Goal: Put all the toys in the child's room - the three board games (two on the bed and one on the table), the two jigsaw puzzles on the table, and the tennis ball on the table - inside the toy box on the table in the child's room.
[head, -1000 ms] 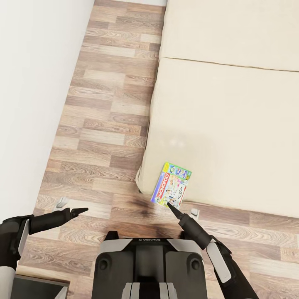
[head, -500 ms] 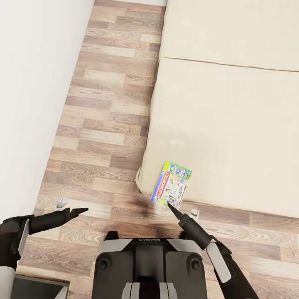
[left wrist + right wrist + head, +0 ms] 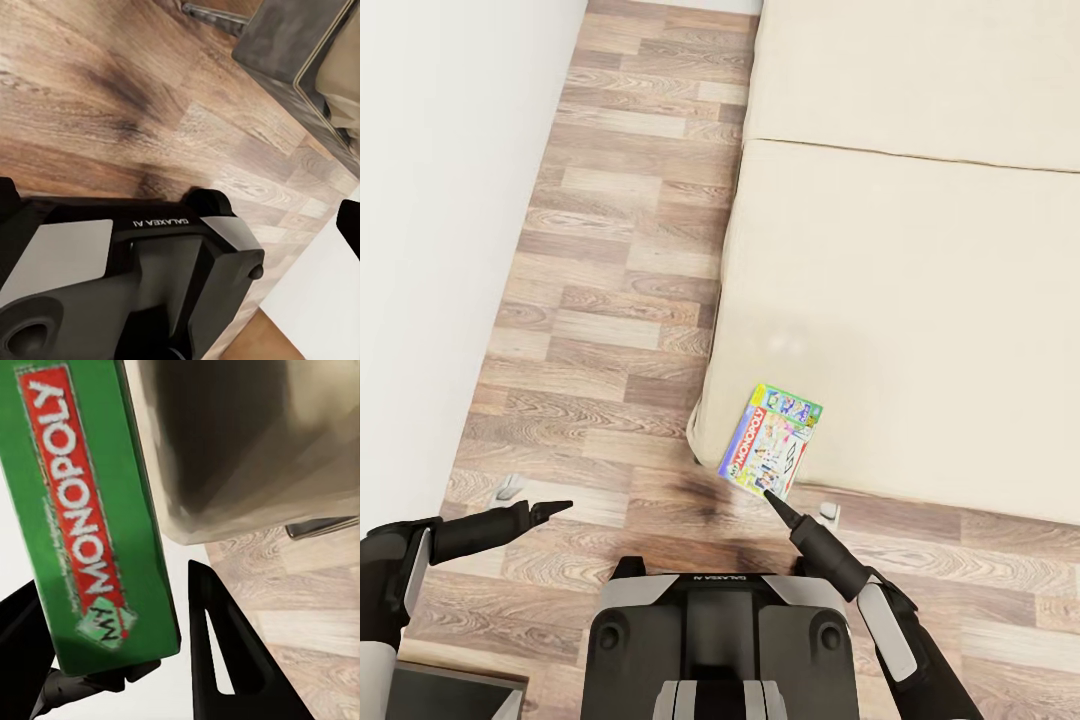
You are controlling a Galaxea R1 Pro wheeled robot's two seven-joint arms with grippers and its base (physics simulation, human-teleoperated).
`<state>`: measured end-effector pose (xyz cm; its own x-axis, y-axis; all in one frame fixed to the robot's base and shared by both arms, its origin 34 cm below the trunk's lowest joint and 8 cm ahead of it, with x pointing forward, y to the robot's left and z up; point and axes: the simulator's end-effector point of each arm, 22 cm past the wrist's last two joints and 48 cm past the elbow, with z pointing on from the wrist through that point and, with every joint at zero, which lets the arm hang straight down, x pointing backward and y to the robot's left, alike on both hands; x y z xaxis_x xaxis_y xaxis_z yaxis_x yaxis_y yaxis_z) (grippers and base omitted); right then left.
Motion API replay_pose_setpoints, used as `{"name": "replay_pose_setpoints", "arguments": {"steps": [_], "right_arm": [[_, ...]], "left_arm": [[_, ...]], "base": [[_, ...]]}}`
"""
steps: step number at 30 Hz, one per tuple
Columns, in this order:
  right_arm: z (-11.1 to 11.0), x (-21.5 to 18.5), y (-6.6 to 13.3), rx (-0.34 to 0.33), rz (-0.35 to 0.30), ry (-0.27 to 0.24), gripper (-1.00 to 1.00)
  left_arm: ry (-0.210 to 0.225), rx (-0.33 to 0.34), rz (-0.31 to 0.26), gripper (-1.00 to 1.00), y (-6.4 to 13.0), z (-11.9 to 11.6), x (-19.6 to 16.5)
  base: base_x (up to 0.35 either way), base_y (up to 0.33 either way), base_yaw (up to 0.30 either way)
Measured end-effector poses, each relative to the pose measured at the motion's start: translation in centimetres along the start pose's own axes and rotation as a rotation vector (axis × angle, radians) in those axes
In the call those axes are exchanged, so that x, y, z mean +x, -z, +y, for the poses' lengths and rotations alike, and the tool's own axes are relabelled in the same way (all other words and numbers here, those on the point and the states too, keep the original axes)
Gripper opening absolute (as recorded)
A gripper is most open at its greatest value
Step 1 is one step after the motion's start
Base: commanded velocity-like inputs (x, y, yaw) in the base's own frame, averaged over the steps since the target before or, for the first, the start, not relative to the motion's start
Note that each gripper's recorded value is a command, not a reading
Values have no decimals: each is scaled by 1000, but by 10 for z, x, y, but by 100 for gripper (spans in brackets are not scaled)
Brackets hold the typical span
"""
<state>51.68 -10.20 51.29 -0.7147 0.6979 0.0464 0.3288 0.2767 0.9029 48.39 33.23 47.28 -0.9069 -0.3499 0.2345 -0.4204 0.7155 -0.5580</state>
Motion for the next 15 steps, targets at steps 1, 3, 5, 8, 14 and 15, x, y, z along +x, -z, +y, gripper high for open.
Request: {"name": "replay_pose_setpoints", "arguments": {"steps": [1,3,5,8,14,15], "right_arm": [[0,0,0,0,0,0,-100],[0,0,0,0,0,0,-100],[0,0,0,0,0,0,-100],[0,0,0,0,0,0,-100],[7,1,3,-4,2,-2,-100],[9,1,4,-7,3,-2,-100]], "left_arm": [[0,0,0,100,0,0,0],[0,0,1,100,0,0,0],[0,0,1,100,0,0,0],[1,0,-2,100,0,0,0],[3,-6,-11,100,10,-1,-2],[3,-6,-12,100,11,-1,-1]], "base": [[0,0,0],[0,0,0],[0,0,0],[0,0,0],[0,0,0],[0,0,0]]}}
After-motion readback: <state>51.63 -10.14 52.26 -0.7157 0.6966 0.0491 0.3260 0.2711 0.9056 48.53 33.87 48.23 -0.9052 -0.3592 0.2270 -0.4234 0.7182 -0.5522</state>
